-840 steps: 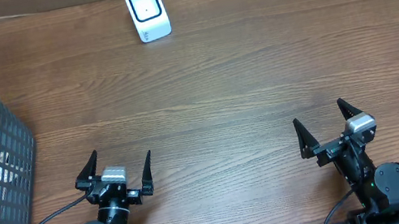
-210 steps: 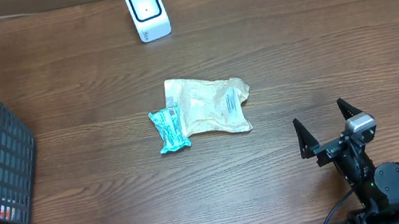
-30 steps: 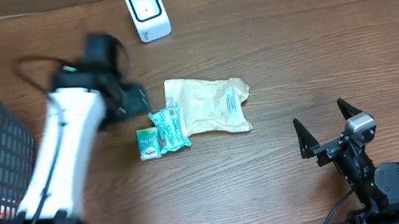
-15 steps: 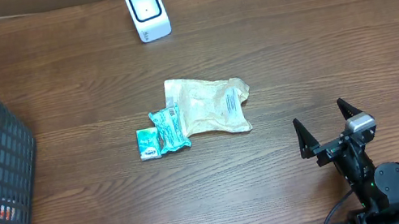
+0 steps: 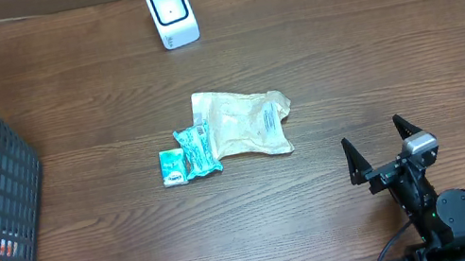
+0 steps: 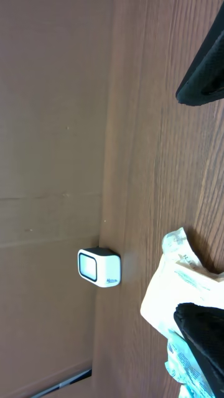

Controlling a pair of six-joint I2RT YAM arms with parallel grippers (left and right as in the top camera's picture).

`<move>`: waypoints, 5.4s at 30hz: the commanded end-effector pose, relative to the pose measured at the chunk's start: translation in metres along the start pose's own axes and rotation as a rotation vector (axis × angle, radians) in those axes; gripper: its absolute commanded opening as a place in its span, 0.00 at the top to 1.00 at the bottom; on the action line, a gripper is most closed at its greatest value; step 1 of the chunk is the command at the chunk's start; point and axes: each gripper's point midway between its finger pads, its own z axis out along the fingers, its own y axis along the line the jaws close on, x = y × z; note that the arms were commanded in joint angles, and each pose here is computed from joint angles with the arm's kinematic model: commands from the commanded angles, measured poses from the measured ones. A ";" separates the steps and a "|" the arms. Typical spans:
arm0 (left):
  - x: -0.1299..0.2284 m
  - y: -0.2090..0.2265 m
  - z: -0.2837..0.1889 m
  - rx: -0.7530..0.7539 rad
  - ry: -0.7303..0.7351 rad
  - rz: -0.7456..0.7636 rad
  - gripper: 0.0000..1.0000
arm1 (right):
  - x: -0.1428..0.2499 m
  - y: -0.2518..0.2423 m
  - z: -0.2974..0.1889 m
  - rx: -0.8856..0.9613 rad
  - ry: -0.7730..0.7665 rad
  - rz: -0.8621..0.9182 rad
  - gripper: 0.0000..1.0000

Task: Scan the item barcode
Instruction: 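Reach into the basket and grasp the orange barcoded box with left gripper, then carry the orange box out and set it above the green pack, then reach into the basket and grasp the green-capped bottle with left gripper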

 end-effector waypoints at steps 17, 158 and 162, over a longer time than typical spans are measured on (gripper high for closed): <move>0.076 0.083 0.136 -0.192 0.199 0.146 0.19 | 0.002 -0.003 0.000 0.013 0.003 0.005 0.00; 0.023 0.091 -0.008 -0.393 0.134 -0.173 0.00 | 0.002 -0.003 0.000 0.013 0.003 0.005 0.00; 0.043 0.113 0.020 -0.430 0.214 -0.186 0.00 | 0.002 -0.003 0.000 0.013 0.003 0.005 0.00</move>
